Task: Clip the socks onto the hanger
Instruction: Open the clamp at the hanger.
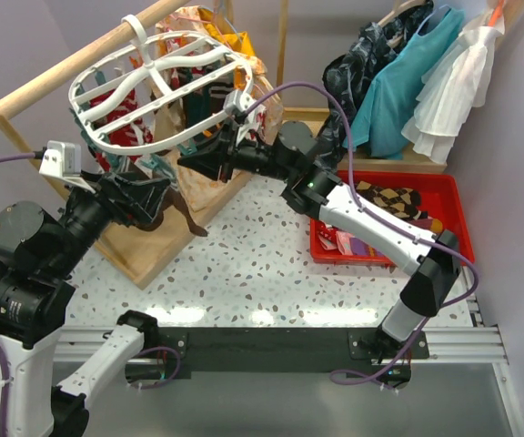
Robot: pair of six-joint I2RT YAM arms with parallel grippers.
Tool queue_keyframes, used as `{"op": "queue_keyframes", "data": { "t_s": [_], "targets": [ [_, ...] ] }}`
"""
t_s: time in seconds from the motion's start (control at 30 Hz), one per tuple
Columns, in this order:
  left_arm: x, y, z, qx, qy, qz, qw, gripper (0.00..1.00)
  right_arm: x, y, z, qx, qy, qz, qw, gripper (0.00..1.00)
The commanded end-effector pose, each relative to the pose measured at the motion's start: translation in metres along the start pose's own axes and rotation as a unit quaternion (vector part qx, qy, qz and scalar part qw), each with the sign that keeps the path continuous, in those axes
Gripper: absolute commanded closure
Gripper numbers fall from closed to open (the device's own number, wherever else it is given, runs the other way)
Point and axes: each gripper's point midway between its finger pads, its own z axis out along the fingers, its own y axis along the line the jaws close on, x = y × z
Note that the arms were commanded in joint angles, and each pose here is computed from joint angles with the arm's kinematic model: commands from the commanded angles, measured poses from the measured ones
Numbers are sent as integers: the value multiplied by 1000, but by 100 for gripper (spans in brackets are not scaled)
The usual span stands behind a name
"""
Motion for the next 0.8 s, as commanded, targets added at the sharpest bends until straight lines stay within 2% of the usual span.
{"op": "queue_keyframes", "data": {
  "t_s": [0.0, 0.17, 0.43, 0.77],
  "targets": [
    [-7, -2, 3, -2, -10, -14, 1000, 20, -7, 31, 3, -6, -9, -39, 999, 100],
    [-5, 7, 3, -27, -9, -25, 999, 21, 11, 40, 14, 33, 6, -69, 997, 100],
    [1, 23, 8, -71, -4, -42, 997, 24, 34, 60, 35, 52, 35, -115, 991, 100],
    [6, 27, 25, -76, -1, -69, 995, 30, 51, 68, 45, 45, 48, -120, 991, 100]
  ]
}}
